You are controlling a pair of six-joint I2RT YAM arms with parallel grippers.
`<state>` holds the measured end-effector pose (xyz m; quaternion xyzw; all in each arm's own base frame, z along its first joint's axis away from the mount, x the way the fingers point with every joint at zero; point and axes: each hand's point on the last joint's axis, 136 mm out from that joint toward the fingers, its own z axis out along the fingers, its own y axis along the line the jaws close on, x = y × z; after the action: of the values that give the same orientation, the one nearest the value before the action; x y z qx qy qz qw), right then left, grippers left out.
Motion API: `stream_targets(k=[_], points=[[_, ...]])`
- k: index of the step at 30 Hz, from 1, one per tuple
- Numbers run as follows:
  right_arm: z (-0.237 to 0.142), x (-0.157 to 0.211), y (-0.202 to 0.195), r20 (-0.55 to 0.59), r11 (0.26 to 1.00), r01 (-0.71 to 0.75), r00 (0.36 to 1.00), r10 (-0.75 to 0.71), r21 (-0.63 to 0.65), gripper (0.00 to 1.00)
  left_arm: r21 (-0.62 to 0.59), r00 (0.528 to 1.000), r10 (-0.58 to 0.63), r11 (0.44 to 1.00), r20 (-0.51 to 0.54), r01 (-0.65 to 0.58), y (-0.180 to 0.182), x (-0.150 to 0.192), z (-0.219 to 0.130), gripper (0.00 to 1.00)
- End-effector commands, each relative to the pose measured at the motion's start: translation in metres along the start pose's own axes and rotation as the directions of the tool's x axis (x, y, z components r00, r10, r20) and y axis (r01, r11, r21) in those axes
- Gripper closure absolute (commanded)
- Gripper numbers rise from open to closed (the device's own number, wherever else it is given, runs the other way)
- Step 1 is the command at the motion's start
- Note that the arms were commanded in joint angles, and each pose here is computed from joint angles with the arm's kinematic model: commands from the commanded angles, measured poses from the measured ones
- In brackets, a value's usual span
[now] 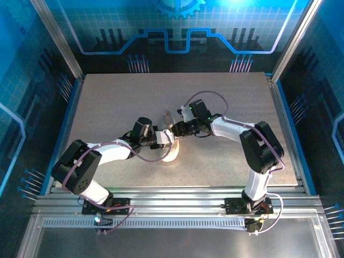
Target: Tie the shoes
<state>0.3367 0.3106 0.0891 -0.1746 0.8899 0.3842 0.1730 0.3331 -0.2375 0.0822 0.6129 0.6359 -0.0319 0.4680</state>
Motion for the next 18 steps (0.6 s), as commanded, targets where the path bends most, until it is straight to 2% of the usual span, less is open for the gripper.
stream_targets(k=[1, 2, 3, 6, 10, 14, 18], points=[[-0.002, 0.003, 0.008, 0.001, 1.0, -0.001, 1.0, 0.001, -0.012, 0.86, 0.007, 1.0, -0.016, 1.0, 0.014, 0.016, 0.003, -0.01, -0.002, 1.0], [-0.003, 0.002, 0.008, 0.005, 1.0, 0.003, 1.0, -0.003, -0.01, 0.93, 0.005, 1.0, -0.018, 1.0, 0.015, 0.018, 0.004, -0.011, -0.003, 1.0], [-0.005, 0.0, 0.009, 0.014, 1.0, 0.012, 1.0, -0.012, -0.007, 0.99, 0.001, 1.0, -0.02, 1.0, 0.022, 0.02, 0.006, -0.013, -0.005, 0.96], [-0.01, -0.005, 0.01, 0.032, 0.999, 0.045, 0.998, -0.046, 0.01, 1.0, 0.007, 0.999, -0.026, 1.0, 0.038, 0.026, 0.011, -0.021, -0.015, 0.8], [-0.01, -0.008, 0.011, 0.006, 0.997, 0.076, 0.997, -0.076, 0.019, 1.0, 0.07, 0.993, -0.097, 0.993, 0.063, 0.092, 0.02, -0.029, -0.042, 0.67], [-0.008, -0.011, 0.011, 0.0, 0.996, 0.091, 0.996, -0.091, 0.02, 1.0, 0.089, 0.984, -0.166, 0.983, 0.06, 0.16, 0.03, -0.021, -0.068, 0.59], [-0.006, -0.013, 0.011, -0.009, 0.995, 0.098, 0.995, -0.098, 0.023, 1.0, 0.122, 0.976, -0.218, 0.968, -0.016, 0.218, 0.024, 0.004, -0.073, 0.54]])
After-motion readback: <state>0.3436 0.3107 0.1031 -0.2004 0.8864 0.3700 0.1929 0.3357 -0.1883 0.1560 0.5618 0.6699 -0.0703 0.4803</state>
